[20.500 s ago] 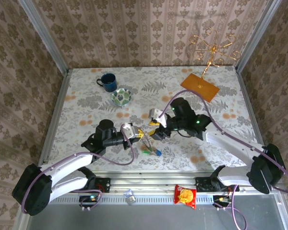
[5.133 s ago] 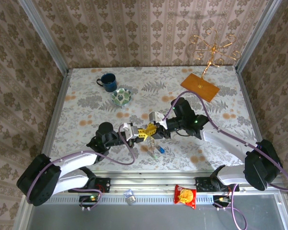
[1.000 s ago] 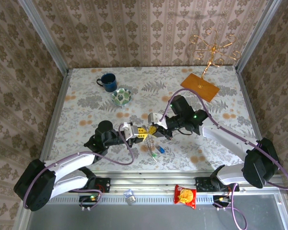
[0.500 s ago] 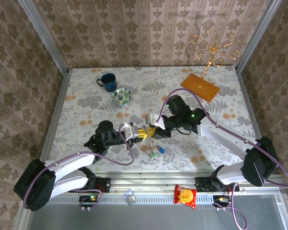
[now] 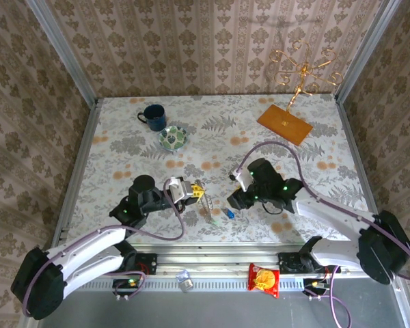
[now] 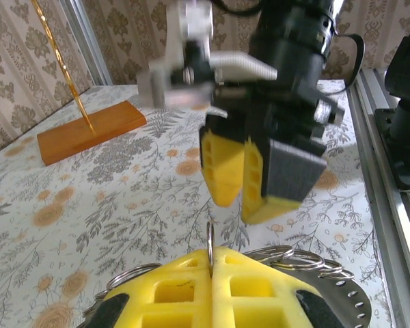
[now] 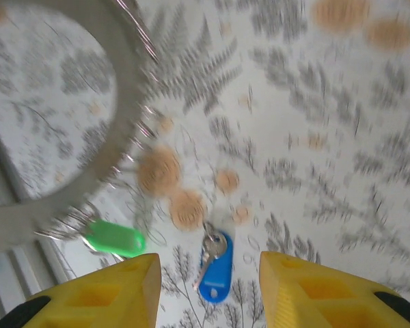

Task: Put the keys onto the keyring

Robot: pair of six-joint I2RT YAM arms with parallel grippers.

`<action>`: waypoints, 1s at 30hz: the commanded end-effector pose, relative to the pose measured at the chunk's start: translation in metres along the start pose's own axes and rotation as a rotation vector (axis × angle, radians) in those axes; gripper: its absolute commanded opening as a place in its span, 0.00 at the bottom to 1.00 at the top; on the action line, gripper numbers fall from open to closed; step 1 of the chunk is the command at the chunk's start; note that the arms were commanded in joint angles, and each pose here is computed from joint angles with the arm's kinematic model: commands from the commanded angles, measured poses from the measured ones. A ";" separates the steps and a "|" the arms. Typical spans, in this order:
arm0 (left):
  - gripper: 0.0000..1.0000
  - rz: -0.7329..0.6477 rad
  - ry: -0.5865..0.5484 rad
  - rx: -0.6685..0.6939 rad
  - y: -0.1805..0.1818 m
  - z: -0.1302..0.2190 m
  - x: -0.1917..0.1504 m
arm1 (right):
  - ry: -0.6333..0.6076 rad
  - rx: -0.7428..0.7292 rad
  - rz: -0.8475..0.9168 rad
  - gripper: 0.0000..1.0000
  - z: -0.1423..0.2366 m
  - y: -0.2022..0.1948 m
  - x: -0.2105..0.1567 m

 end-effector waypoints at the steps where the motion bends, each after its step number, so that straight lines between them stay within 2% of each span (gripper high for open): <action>1: 0.00 0.003 0.022 0.021 0.000 0.004 -0.003 | 0.075 -0.060 -0.073 0.43 -0.018 -0.008 -0.001; 4: 0.00 0.001 0.033 0.032 0.001 0.005 -0.003 | 0.186 -0.014 -0.079 0.43 -0.038 -0.009 0.001; 10: 0.00 0.015 0.050 0.034 0.001 0.007 -0.005 | 0.332 0.009 -0.070 0.43 -0.066 -0.007 0.006; 20: 0.00 0.019 0.053 0.035 0.002 0.007 -0.005 | 0.447 0.015 -0.064 0.39 -0.084 0.000 0.001; 30: 0.00 0.019 0.055 0.033 0.002 0.007 -0.005 | 0.509 -0.010 -0.060 0.34 -0.090 0.003 -0.003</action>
Point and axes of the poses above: each hand's point on the last joint's axis, 136 mm out from that joint toward the fingers, its own z axis back along the fingers, its own y axis along the line the jaws close on, x = y × z, the point moved 9 cm from there along z, back along the fingers, and after that the axes turned 3 degrees about z, right-handed, at the moved point
